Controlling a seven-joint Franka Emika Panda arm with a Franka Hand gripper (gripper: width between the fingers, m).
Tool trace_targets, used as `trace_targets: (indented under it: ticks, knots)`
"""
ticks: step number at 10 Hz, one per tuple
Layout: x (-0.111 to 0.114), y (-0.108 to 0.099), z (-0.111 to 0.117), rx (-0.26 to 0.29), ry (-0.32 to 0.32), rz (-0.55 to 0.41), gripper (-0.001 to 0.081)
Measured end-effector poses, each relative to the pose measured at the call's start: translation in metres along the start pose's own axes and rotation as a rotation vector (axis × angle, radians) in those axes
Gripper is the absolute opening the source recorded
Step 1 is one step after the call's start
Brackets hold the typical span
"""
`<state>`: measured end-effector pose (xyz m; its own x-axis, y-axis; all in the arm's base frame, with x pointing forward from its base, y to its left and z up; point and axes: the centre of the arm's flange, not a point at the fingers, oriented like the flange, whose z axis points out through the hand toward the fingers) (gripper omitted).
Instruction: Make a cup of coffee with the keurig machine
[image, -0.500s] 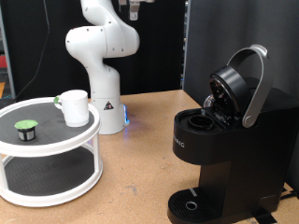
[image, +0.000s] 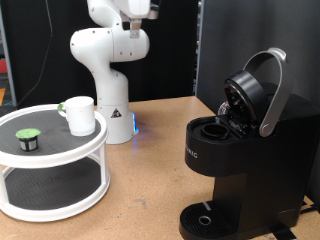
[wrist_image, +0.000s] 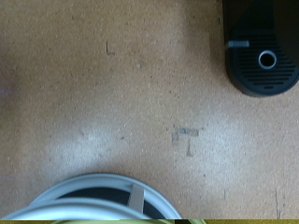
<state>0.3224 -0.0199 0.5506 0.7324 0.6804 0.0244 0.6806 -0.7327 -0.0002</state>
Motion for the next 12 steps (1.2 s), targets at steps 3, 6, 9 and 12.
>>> trace_targets:
  ticks: [3, 6, 9, 12]
  knots:
    - [-0.008, 0.010, 0.001, 0.004, 0.003, 0.015, 0.0808]
    - [-0.029, 0.028, 0.001, 0.024, 0.028, -0.026, 0.0808]
    - [-0.067, 0.061, 0.001, 0.011, 0.006, -0.052, 0.0808]
    - [-0.070, 0.069, 0.004, 0.018, -0.007, -0.060, 0.0808]
